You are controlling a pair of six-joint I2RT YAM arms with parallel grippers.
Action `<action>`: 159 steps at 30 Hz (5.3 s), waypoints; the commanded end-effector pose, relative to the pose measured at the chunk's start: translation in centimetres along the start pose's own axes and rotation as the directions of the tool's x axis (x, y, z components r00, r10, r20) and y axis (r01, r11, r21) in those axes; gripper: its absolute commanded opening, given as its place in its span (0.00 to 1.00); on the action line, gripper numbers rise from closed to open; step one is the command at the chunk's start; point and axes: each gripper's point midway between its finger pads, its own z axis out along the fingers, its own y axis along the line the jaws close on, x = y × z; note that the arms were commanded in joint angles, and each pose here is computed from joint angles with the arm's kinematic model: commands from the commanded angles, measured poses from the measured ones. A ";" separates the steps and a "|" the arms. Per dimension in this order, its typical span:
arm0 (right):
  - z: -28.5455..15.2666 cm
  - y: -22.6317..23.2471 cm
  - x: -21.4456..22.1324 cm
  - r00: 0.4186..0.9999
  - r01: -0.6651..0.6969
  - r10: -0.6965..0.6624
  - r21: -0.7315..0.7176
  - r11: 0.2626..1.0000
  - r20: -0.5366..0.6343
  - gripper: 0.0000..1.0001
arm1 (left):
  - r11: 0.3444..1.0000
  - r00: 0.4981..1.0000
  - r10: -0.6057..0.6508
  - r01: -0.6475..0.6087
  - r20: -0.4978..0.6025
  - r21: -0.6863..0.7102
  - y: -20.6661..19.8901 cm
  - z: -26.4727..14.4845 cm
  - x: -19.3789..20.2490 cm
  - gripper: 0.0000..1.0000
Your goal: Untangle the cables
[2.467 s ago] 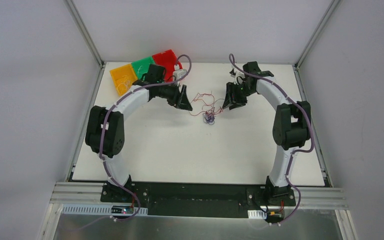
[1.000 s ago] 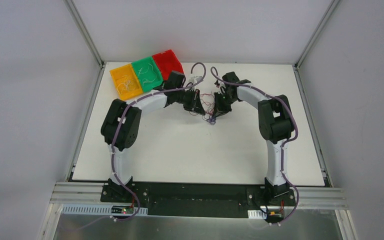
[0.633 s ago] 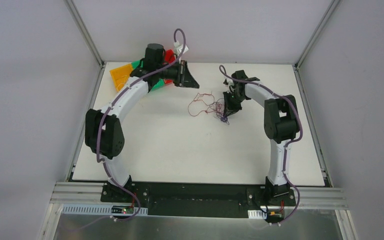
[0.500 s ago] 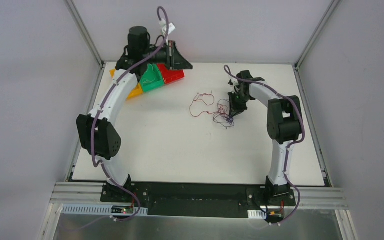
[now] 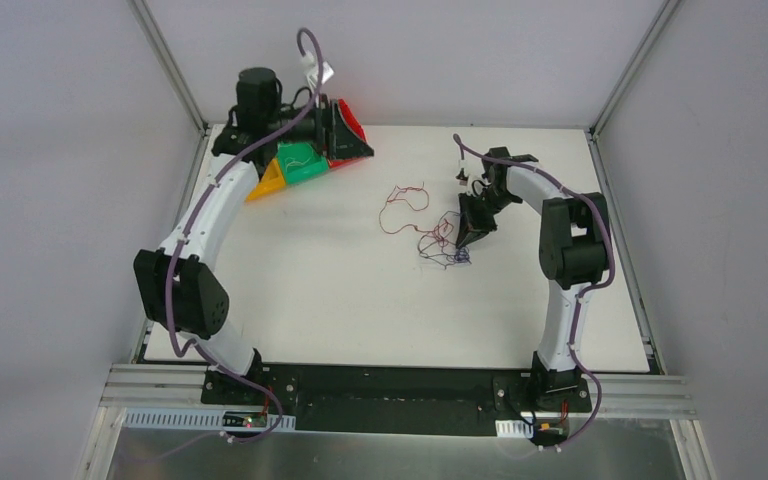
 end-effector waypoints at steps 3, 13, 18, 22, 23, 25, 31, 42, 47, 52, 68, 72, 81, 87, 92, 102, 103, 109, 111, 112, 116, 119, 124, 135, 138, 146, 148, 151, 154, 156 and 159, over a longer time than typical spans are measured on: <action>-2.4 6.4 0.1 1.000 -0.009 0.012 -0.208 0.978 0.015 0.00 | 1.000 0.956 0.017 -0.016 -0.291 0.008 3.9 4.4 14.8 0.85; -1.7 6.2 0.4 1.000 -0.007 0.008 -0.170 0.985 0.002 0.00 | 0.936 0.820 0.350 -0.280 -0.452 0.215 5.2 10.9 24.1 0.87; -1.5 5.9 0.7 1.000 0.005 -0.006 -0.152 0.988 -0.002 0.00 | 0.930 0.779 0.365 -0.326 -0.510 0.168 7.8 12.2 25.7 0.86; -1.3 5.0 0.9 1.000 0.022 -0.022 -0.103 0.994 -0.001 0.00 | 0.926 0.778 0.363 -0.360 -0.513 0.111 8.6 11.6 24.5 0.84; -1.3 4.6 1.0 1.000 0.026 -0.026 -0.088 0.996 -0.002 0.00 | 0.934 0.793 0.342 -0.344 -0.504 0.094 8.6 11.1 24.0 0.82; -1.1 4.1 1.1 1.000 0.029 -0.029 -0.063 0.998 -0.002 0.00 | 0.961 0.840 0.261 -0.273 -0.475 0.046 8.6 10.1 22.8 0.77; -0.9 3.7 1.1 1.000 0.022 -0.021 -0.047 0.999 0.010 0.01 | 0.990 0.909 0.075 -0.118 -0.409 -0.082 10.8 9.6 21.4 0.67; -1.4 3.2 1.2 1.000 -0.011 0.011 -0.048 0.999 0.004 0.33 | 0.988 0.943 -0.047 -0.005 -0.330 -0.155 13.1 14.1 19.1 0.68; -2.0 3.2 1.7 1.000 -0.029 0.029 -0.052 0.998 -0.007 0.40 | 0.985 0.934 -0.114 0.063 -0.338 -0.158 13.1 15.5 20.3 0.65; -2.1 3.5 2.7 0.998 -0.058 0.056 -0.062 0.996 -0.038 0.47 | 0.971 0.913 -0.202 0.139 -0.354 -0.195 13.2 16.0 22.1 0.62; 0.0 0.0 3.7 0.995 -0.071 0.080 0.127 0.989 -0.066 0.31 | 0.959 0.895 -0.255 0.185 -0.366 -0.216 11.9 16.4 23.3 0.39; -0.4 0.9 4.1 0.995 -0.067 0.073 0.083 0.994 -0.073 0.30 | 0.952 0.886 -0.280 0.208 -0.370 -0.223 11.4 15.9 23.7 0.55; -0.9 1.7 5.1 0.994 -0.047 0.050 0.043 0.998 -0.093 0.40 | 0.951 0.877 -0.291 0.224 -0.383 -0.212 10.5 16.0 24.6 0.64; -1.1 1.0 5.8 0.994 -0.036 0.044 0.077 0.996 -0.103 0.31 | 0.952 0.892 -0.291 0.234 -0.345 -0.198 10.6 16.8 23.7 0.42; -1.2 0.6 6.0 0.993 -0.039 0.049 0.090 0.995 -0.103 0.30 | 0.947 0.888 -0.314 0.268 -0.337 -0.177 10.4 17.4 23.5 0.34; -2.0 0.1 7.1 0.990 -0.029 0.043 0.105 0.994 -0.133 0.36 | 0.923 0.863 -0.380 0.331 -0.333 -0.197 11.3 18.3 24.8 0.39; -2.0 0.0 7.3 0.989 -0.025 0.040 0.107 0.994 -0.140 0.37 | 0.921 0.861 -0.386 0.334 -0.333 -0.202 11.4 18.3 24.9 0.38; -2.8 0.2 8.1 0.987 -0.004 0.020 0.101 0.995 -0.161 0.44 | 0.920 0.859 -0.389 0.347 -0.333 -0.182 11.0 18.6 24.7 0.39; -2.8 0.4 8.3 0.986 -0.004 0.020 0.094 0.996 -0.168 0.44 | 0.922 0.859 -0.386 0.351 -0.335 -0.163 10.6 18.7 24.5 0.36; -2.9 0.6 8.4 0.984 -0.004 0.019 0.087 0.996 -0.175 0.44 | 0.923 0.859 -0.386 0.356 -0.336 -0.150 10.3 18.8 24.4 0.33; -3.7 1.2 9.0 0.979 -0.001 0.011 0.050 0.999 -0.205 0.44 | 0.951 0.891 -0.305 0.305 -0.335 -0.053 8.4 18.6 22.4 0.08; -3.9 1.0 9.5 0.976 0.013 -0.002 0.047 0.999 -0.217 0.42 | 0.968 0.918 -0.246 0.251 -0.313 -0.023 7.5 18.1 20.8 0.00; -2.9 -1.2 8.7 0.978 0.008 0.019 0.133 0.991 -0.207 0.13 | 0.969 0.939 -0.232 0.245 -0.253 0.019 5.8 17.4 17.5 0.00; -4.2 -4.4 9.2 0.976 0.040 0.008 0.217 0.975 -0.216 0.00 | 0.990 0.993 -0.121 0.120 0.010 0.081 1.3 10.6 2.0 0.00; -4.1 -5.3 9.4 0.974 0.042 0.014 0.240 0.970 -0.224 0.00 | 0.991 0.994 -0.074 0.064 0.076 0.122 -1.2 8.6 -2.2 0.00; -5.0 -4.5 8.3 0.982 0.013 0.017 0.161 0.987 -0.186 0.07 | 0.983 0.974 0.043 -0.081 0.223 0.163 -6.8 4.8 -10.4 0.00; -5.8 -3.4 7.3 0.991 0.013 0.003 0.117 0.993 -0.137 0.02 | 0.981 0.966 0.052 -0.097 0.252 0.170 -7.7 4.1 -11.9 0.00; -6.4 -3.1 6.7 0.994 0.052 -0.041 0.108 0.993 -0.102 0.00 | 0.970 0.947 0.119 -0.175 0.297 0.171 -9.8 3.0 -14.1 0.00; -6.2 -4.1 6.5 0.993 0.061 -0.044 0.155 0.986 -0.113 0.00 | 0.953 0.912 0.201 -0.267 0.358 0.146 -11.7 1.6 -16.7 0.00; -5.9 -5.3 6.7 0.989 0.067 -0.040 0.195 0.978 -0.140 0.00 | 0.942 0.878 0.250 -0.318 0.409 0.106 -12.3 0.4 -18.9 0.00; -5.4 -6.8 7.1 0.985 0.076 -0.035 0.243 0.967 -0.169 0.00 | 0.914 0.796 0.350 -0.407 0.494 0.008 -13.5 -2.0 -22.5 0.00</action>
